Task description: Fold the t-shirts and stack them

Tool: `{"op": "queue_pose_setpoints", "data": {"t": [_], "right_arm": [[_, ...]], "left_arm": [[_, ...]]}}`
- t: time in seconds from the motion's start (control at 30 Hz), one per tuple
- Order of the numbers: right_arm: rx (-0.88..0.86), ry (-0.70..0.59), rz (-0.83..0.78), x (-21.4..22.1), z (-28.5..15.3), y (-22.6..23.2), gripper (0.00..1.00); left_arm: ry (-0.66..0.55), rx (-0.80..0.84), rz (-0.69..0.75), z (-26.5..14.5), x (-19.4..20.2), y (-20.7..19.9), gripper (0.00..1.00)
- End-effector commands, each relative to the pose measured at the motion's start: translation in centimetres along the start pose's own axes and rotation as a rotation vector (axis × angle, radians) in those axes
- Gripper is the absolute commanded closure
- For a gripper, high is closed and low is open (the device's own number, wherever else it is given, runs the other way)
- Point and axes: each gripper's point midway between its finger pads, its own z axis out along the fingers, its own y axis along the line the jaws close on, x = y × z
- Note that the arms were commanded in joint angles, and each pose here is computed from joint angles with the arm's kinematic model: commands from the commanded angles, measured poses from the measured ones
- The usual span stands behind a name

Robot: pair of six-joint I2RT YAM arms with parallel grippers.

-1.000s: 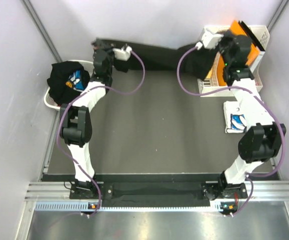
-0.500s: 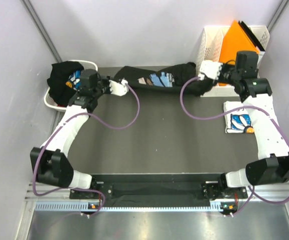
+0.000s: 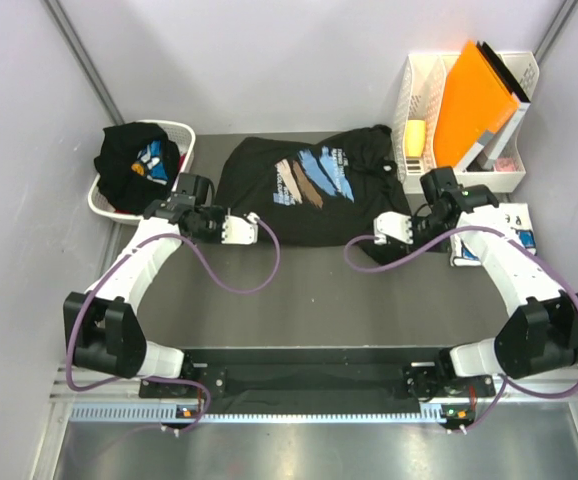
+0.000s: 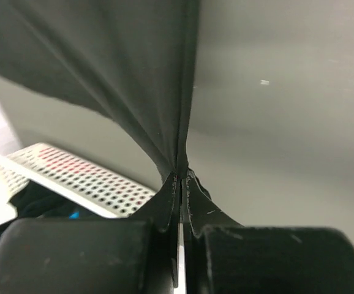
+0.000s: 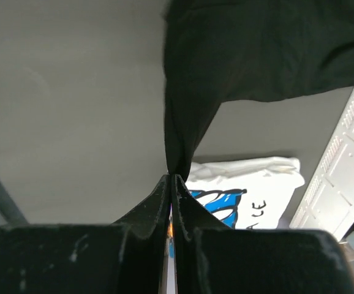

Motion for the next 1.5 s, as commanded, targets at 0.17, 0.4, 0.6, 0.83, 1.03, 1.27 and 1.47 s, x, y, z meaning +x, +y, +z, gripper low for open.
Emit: {"op": "queue_pose_setpoints", "data": {"t": [0.17,0.4,0.6,0.83,1.03,1.27,1.47], "right_arm": [[-0.232,0.085,-0.08,1.0,-2.7,2.9,1.0],[-0.214,0.124,-0.186,2.1,-0.9,4.7,1.0],[-0.076,0.069,-0.239,0.1,3.0,6.3,1.0],[-0.008,0.028,-0.21,-1.4,5.7,7.3,1.0],[-0.002,-0.052,-0.121,-3.6,3.9,5.3,1.0],[-0.027,-0.064,-0.16,-4.0,2.1,5.6,1.0],[-0.05,-0.013,-0.253,-2.5,2.2,8.0,1.0]], "left_arm": [[-0.062,0.308,0.066,-1.5,-1.1,-5.1,1.0],[-0.063,0.366,0.139,-0.7,-0.4,-8.1,1.0],[-0.003,0.235,0.217,1.4,1.5,-9.5,1.0],[0.052,0.138,0.177,2.5,2.6,-8.8,1.0],[0.086,0.158,0.151,2.3,3.2,-9.3,1.0],[0.103,0.224,0.226,2.0,3.8,-11.4,1.0],[0.076,0.263,0.245,1.5,3.4,-12.5,1.0]]}}
